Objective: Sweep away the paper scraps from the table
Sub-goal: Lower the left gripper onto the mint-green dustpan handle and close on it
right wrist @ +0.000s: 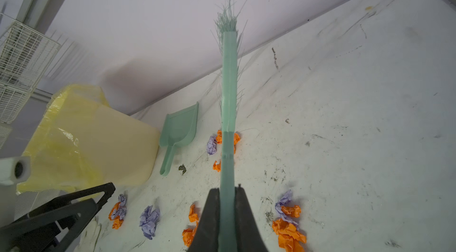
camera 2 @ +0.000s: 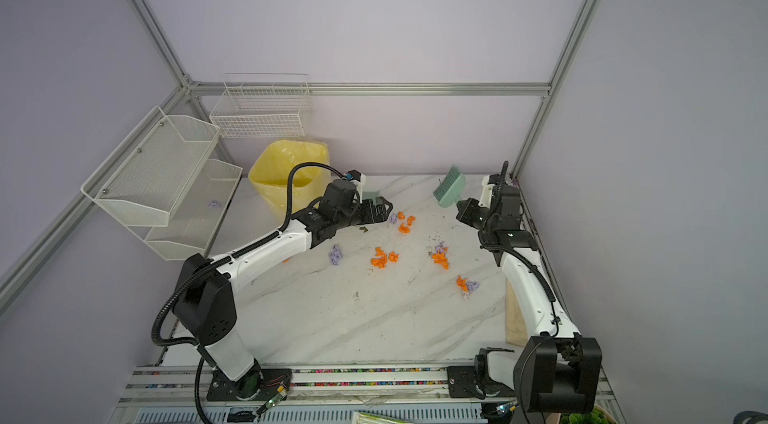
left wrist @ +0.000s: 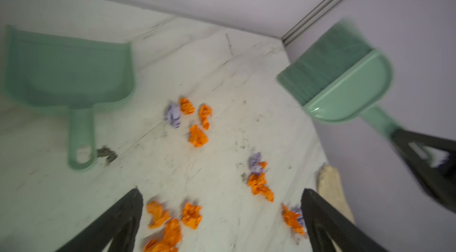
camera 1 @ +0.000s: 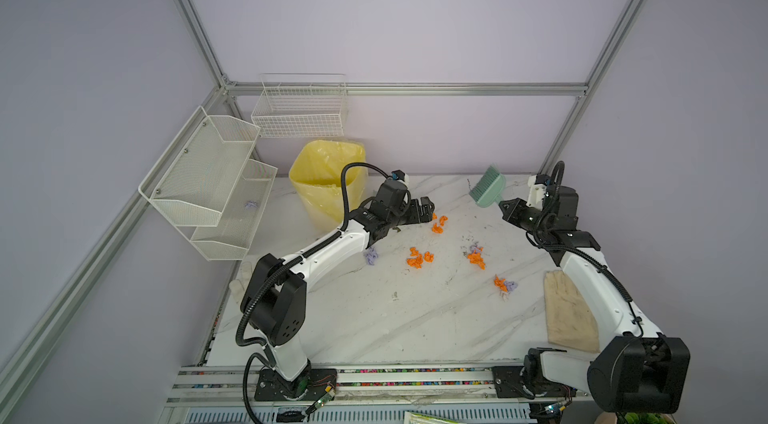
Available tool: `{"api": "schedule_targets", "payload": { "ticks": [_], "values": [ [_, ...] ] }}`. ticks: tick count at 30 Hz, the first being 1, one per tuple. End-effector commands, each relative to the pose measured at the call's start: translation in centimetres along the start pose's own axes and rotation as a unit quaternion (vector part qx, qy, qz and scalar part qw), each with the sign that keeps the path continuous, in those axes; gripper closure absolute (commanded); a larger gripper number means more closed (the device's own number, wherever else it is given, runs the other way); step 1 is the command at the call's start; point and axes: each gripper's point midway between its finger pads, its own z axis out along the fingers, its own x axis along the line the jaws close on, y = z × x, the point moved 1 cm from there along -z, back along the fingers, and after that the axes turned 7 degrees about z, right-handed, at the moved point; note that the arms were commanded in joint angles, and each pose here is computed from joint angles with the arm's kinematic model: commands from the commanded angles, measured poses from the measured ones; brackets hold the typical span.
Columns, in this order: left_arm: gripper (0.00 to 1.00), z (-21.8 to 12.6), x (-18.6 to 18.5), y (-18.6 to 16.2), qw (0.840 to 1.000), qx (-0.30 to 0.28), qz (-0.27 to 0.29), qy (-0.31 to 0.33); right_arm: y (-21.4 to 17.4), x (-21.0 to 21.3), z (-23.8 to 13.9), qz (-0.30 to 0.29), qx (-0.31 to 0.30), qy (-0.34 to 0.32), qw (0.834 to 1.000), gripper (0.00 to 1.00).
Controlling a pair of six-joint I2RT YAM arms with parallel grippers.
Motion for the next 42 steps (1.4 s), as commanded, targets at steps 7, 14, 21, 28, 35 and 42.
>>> {"api": "schedule_targets", "payload": {
  "ticks": [7, 14, 21, 28, 35, 42],
  "values": [
    [0.00, 2.0, 6.5, 1.2, 0.986, 0.072, 0.067, 0.137, 1.6, 0.7, -2.3, -0.037, -0.031, -0.016, 0.999, 1.00],
    [0.09, 4.5, 9.8, 1.7, 0.978, 0.094, 0.055, 0.179, 1.7, 1.0, -2.7, -0.042, -0.037, -0.014, 0.998, 1.00],
    [0.29, 6.2, 10.7, 1.2, 0.978, 0.106, 0.049, 0.175, 1.5, 0.6, -2.4, -0.040, -0.034, -0.018, 0.998, 1.00],
    [0.39, 6.8, 11.7, 1.4, 0.975, 0.101, 0.049, 0.194, 1.8, 0.9, -3.2, -0.043, -0.041, -0.020, 0.998, 1.00],
    [0.42, 7.8, 11.9, 1.8, 0.977, 0.099, 0.042, 0.186, 2.0, 1.0, -3.2, -0.045, -0.046, -0.019, 0.998, 1.00],
    [0.49, 8.4, 12.4, 1.3, 0.974, 0.105, 0.048, 0.196, 2.3, 1.7, -3.4, -0.044, -0.047, -0.006, 0.998, 1.00]
  ]
}}
